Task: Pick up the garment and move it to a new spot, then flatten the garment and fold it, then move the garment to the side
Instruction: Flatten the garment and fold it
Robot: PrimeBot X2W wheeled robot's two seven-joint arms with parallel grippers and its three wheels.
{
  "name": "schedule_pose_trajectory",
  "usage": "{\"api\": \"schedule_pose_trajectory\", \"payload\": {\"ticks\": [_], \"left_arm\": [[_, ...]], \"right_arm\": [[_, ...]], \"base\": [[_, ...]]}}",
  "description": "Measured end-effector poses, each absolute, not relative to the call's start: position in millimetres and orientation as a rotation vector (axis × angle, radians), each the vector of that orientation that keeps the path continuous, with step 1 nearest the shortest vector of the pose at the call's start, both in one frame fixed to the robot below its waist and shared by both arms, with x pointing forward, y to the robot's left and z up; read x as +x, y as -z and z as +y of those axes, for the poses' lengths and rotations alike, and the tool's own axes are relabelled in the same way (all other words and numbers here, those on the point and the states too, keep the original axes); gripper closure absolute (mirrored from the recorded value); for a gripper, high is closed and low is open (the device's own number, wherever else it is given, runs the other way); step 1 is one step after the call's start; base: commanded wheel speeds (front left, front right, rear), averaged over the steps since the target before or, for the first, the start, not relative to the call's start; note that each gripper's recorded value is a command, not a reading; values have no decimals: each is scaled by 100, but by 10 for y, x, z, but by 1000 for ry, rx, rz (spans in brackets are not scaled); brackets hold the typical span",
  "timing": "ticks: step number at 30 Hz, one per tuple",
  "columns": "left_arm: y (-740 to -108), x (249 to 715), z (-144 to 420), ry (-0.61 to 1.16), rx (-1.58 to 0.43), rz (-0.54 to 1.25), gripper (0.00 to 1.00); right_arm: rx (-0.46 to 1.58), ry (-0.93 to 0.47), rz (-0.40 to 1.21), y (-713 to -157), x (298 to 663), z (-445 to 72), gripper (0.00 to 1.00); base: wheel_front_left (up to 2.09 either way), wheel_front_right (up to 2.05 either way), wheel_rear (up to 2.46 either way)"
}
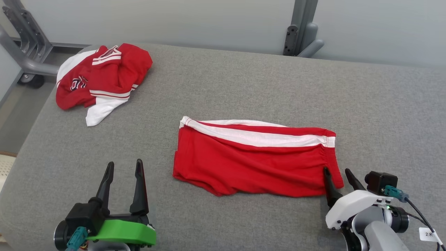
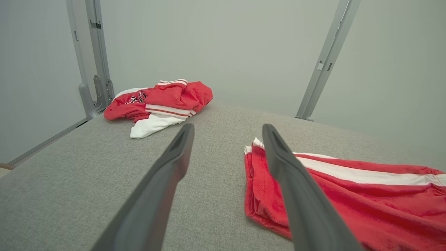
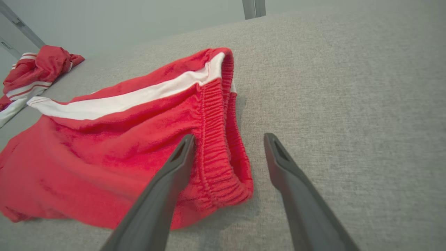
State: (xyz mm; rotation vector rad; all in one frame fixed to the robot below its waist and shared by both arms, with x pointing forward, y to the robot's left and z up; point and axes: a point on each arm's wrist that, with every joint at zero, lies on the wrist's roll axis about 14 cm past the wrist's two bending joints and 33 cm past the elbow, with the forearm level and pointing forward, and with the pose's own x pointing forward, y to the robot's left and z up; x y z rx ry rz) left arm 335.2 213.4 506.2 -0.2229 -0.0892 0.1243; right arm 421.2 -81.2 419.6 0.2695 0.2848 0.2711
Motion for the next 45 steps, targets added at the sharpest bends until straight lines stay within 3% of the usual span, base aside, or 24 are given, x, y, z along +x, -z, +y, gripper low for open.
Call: {"api": "schedule_pose_trajectory", "payload": {"ticks": [9, 10, 11, 13, 14, 22, 29, 37, 45], "left_arm": [[-5020, 3311, 2237, -162, -215, -78, 0], [-5017, 3311, 2246, -165, -215, -77, 0], [-5015, 3312, 2251, -167, -215, -77, 0], [-5014, 3319, 2257, -168, -214, -77, 0], [-5014, 3326, 2250, -165, -213, -76, 0], [-5013, 3417, 2140, -126, -207, -74, 0], [-4996, 3549, 1937, -61, -215, -65, 0], [-4972, 3661, 1750, -6, -232, -53, 0], [-4960, 3672, 1732, 0, -232, -49, 0]], "right_arm": [[397, -247, 399, -3902, 4196, -680, 3], [410, -251, 402, -3903, 4201, -652, 40], [425, -252, 402, -3909, 4204, -630, 64], [450, -254, 402, -3919, 4200, -599, 92], [458, -255, 400, -3924, 4197, -590, 100], [557, -223, 336, -4118, 4290, -641, 100], [539, -116, 254, -4308, 4443, -1315, 100], [515, 77, 277, -4168, 4337, -2101, 100], [562, 43, 256, -4313, 4400, -1921, 100]], "base": [[0, 0, 0], [0, 0, 0], [0, 0, 0], [0, 0, 0], [0, 0, 0], [0, 0, 0], [0, 0, 0], [0, 0, 0], [0, 0, 0]]}}
